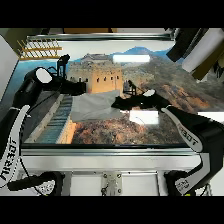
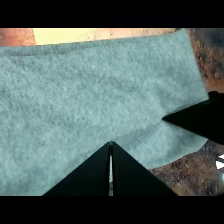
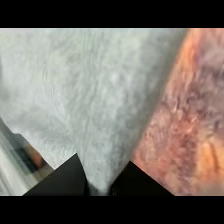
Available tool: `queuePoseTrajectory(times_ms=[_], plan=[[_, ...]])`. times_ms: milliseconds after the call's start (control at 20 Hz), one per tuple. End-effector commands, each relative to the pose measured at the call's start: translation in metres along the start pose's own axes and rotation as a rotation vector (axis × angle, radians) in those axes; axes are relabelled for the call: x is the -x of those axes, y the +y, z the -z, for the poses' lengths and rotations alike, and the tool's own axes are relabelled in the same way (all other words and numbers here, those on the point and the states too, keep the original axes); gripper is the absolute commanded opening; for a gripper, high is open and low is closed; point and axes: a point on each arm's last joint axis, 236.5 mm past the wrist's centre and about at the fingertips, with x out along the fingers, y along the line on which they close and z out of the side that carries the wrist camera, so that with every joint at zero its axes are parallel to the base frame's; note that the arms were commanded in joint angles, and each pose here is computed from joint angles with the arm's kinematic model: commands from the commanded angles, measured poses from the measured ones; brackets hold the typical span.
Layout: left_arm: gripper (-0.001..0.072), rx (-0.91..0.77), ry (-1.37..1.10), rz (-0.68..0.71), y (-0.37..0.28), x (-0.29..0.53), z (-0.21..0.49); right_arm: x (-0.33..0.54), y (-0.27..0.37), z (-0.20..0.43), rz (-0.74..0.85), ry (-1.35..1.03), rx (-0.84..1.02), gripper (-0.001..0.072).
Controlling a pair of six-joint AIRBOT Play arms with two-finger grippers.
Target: Fold the clothes and pants, and hang the long-sleeved shirts on hangers.
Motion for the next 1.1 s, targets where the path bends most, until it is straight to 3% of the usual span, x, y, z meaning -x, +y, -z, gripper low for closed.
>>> queuePoseTrajectory(times_ms=[0, 150, 300, 500, 750, 1050], plan=[[0.0009, 0.002, 0.009, 0.000, 0.000, 0.000, 0.002, 0.090, -0.032, -0.046, 0.216, -0.130, 0.084, 0.0015], [0.0009, 0.002, 0.009, 0.001, 0.000, 0.000, 0.002, 0.227, -0.086, -0.080, 0.488, -0.309, 0.070, 0.0015], [0.0009, 0.001, 0.010, 0.002, -0.001, 0.000, 0.002, 0.359, -0.149, -0.070, 0.741, -0.441, -0.054, 0.0015], [0.0009, 0.006, 0.012, 0.003, -0.001, 0.000, 0.003, 0.470, -0.218, -0.018, 0.850, -0.576, -0.325, 0.0014], [0.0009, 0.010, 0.035, 0.005, -0.002, 0.000, 0.008, 0.506, -0.278, 0.083, 0.881, -0.677, -0.745, 0.0014], [0.0009, 0.012, 0.034, 0.004, -0.001, 0.000, 0.008, 0.450, -0.267, 0.151, 0.876, -0.575, -0.819, 0.0016]])
